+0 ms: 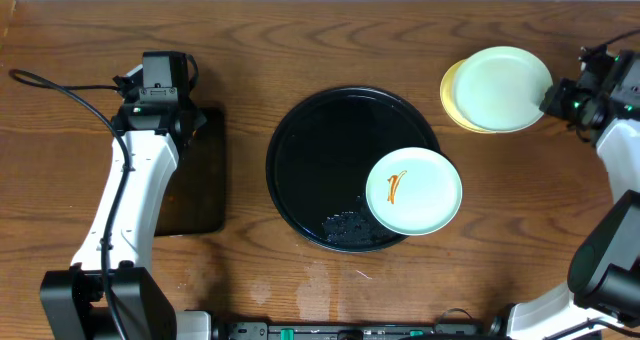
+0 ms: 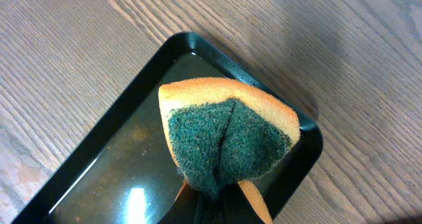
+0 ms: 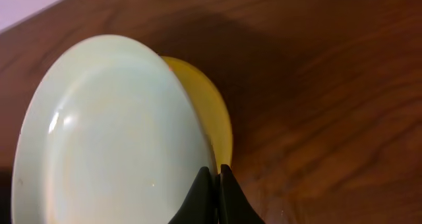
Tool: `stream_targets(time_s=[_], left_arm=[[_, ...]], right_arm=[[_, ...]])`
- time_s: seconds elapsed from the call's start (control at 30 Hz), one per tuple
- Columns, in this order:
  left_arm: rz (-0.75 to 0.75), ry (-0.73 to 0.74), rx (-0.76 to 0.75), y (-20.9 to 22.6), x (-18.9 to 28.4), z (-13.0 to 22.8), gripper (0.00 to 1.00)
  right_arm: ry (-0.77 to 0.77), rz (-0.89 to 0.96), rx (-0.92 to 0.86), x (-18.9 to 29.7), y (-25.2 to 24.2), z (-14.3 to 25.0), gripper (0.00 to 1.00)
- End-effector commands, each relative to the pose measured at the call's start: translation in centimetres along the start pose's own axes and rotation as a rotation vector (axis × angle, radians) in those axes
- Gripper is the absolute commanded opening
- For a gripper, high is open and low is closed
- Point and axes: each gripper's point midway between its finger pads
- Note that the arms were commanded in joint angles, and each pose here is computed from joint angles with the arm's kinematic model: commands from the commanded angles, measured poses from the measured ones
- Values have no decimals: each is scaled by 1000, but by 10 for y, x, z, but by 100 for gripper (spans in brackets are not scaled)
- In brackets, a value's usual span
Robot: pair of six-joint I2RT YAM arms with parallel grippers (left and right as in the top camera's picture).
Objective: Clean dirty plates on tray and stack at the side
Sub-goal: 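Reach the right gripper to the second green plate rim and drag it inward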
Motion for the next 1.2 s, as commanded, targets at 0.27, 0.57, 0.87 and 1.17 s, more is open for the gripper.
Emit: stream_targets(time_s=[0.27, 0.57, 0.87, 1.17], left_arm=[[15, -26, 25, -3, 7, -10, 8], [15, -26, 25, -3, 7, -10, 8], [18, -29, 26, -3, 7, -11, 8], [17, -28, 26, -3, 7, -11, 8]], right_arm=[[20, -5, -185, -42, 0, 20, 30], [188, -221, -122, -33, 56, 50, 49], [447, -424, 37, 31, 140, 96, 48], [720, -135, 7, 82, 135, 148, 61]])
Point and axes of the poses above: each gripper's point midway between its finger pads, its own x axis back along the fingers, its own y axis along the line the jaws close on, z = x × y, and after that the axes turned 11 degrees about x, right-handed
